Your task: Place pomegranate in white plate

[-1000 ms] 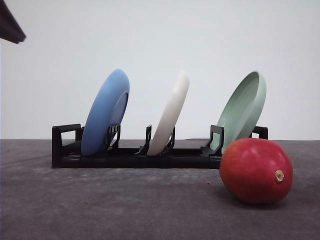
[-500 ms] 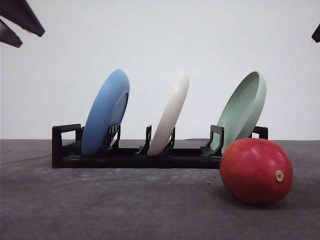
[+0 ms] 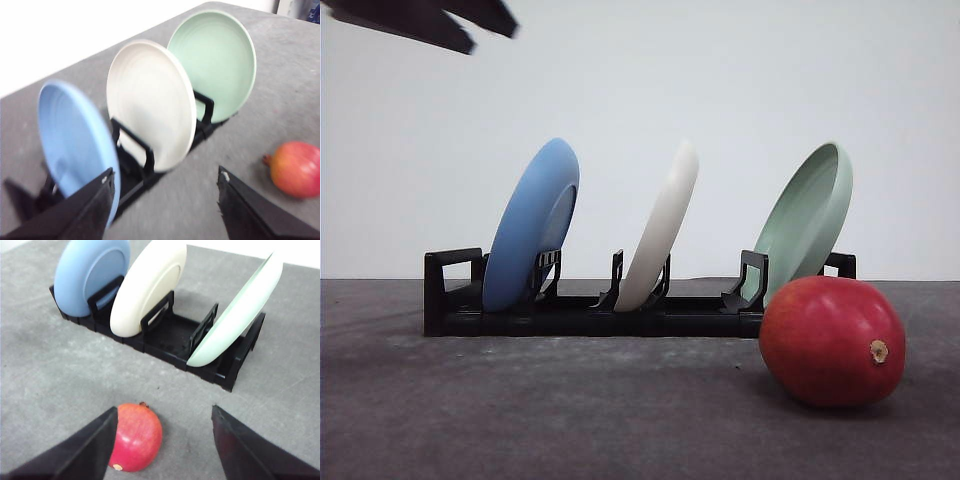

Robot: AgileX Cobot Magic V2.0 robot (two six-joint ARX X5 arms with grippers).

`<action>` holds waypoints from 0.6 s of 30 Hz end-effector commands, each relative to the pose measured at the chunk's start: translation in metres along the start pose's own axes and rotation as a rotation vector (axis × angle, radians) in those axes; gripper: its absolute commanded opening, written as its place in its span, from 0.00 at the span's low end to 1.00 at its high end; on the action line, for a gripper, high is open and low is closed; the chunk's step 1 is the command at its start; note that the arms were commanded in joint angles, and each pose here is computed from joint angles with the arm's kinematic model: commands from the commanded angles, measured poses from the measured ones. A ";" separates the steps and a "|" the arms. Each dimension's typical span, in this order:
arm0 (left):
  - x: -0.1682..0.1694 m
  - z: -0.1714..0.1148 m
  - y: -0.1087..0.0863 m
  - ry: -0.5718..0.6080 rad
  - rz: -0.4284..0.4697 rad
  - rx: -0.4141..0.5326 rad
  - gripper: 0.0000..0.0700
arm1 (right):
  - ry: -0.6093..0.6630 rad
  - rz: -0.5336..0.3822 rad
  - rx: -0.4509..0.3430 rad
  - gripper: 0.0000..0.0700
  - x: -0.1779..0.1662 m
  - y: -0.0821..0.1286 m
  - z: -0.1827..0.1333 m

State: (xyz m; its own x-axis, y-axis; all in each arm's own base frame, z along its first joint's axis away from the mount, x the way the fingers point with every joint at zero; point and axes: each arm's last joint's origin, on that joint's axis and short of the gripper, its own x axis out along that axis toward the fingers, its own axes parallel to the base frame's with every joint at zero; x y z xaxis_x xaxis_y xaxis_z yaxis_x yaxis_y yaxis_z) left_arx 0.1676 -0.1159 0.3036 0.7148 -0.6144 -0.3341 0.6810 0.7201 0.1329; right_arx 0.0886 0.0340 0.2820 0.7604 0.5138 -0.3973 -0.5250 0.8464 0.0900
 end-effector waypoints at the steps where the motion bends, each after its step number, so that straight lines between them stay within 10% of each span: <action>1: 0.009 0.008 -0.003 -0.029 0.008 0.021 0.55 | -0.022 0.004 -0.017 0.54 -0.002 0.001 0.004; 18: 0.122 0.002 -0.050 -0.021 0.043 -0.073 0.49 | -0.023 0.005 -0.018 0.54 -0.003 0.001 0.004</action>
State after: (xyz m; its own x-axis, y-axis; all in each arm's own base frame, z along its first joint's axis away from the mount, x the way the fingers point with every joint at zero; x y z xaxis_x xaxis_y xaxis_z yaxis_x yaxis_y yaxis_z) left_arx 0.2180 -0.2205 0.2554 0.7456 -0.5809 -0.3265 0.6386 0.7629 0.1009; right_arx 0.0877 0.0339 0.2823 0.7618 0.5150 -0.3929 -0.5262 0.8458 0.0884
